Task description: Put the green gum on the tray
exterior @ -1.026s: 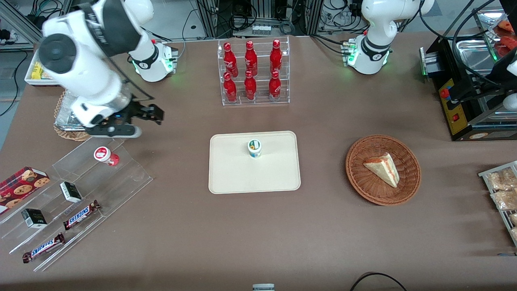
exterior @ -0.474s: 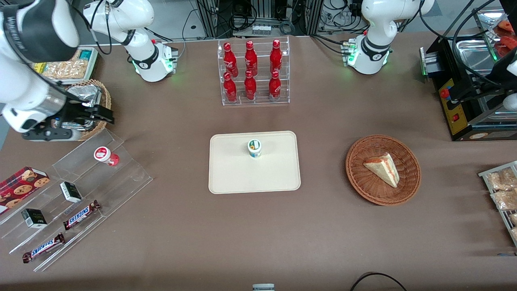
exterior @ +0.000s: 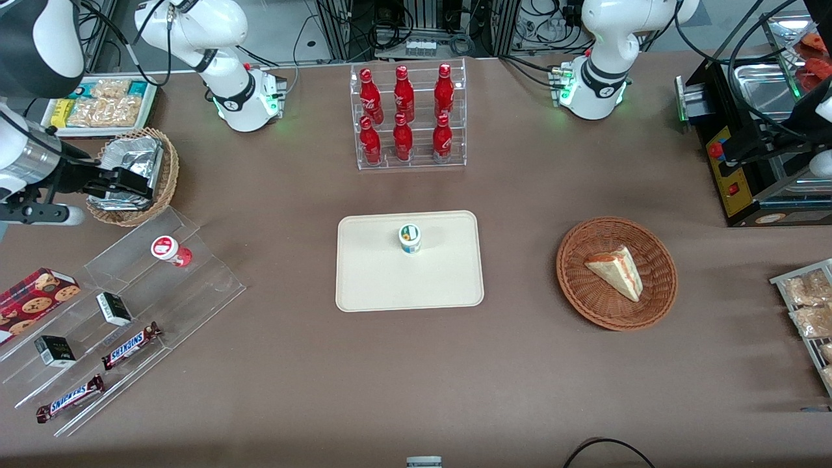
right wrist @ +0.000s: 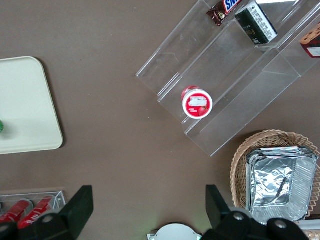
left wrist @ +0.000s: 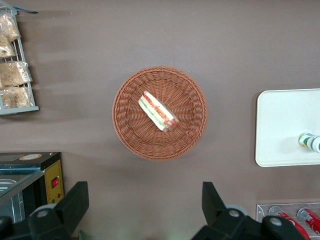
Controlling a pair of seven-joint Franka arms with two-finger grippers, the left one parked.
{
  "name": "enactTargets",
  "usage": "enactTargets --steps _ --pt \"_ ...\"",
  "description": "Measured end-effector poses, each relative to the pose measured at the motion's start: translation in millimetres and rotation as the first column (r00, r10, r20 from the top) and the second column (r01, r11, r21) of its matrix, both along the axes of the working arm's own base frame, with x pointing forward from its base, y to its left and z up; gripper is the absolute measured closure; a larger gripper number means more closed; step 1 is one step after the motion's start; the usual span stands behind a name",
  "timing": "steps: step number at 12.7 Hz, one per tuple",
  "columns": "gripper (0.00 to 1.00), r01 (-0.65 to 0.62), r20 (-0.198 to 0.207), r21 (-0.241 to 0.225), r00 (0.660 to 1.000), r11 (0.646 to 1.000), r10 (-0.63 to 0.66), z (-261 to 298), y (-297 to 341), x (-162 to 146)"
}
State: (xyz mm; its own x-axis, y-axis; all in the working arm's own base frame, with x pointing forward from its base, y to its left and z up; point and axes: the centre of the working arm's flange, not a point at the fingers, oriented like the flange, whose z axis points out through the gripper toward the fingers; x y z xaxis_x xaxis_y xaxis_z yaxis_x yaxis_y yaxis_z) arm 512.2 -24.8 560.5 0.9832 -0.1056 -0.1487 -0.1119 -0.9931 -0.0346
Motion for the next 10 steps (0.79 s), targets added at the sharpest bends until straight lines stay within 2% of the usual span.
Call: enactTargets --steps 10 --pt "0.00 -0.017 0.005 -0.009 1.000 1.000 0.017 0.2 -4.2 14.0"
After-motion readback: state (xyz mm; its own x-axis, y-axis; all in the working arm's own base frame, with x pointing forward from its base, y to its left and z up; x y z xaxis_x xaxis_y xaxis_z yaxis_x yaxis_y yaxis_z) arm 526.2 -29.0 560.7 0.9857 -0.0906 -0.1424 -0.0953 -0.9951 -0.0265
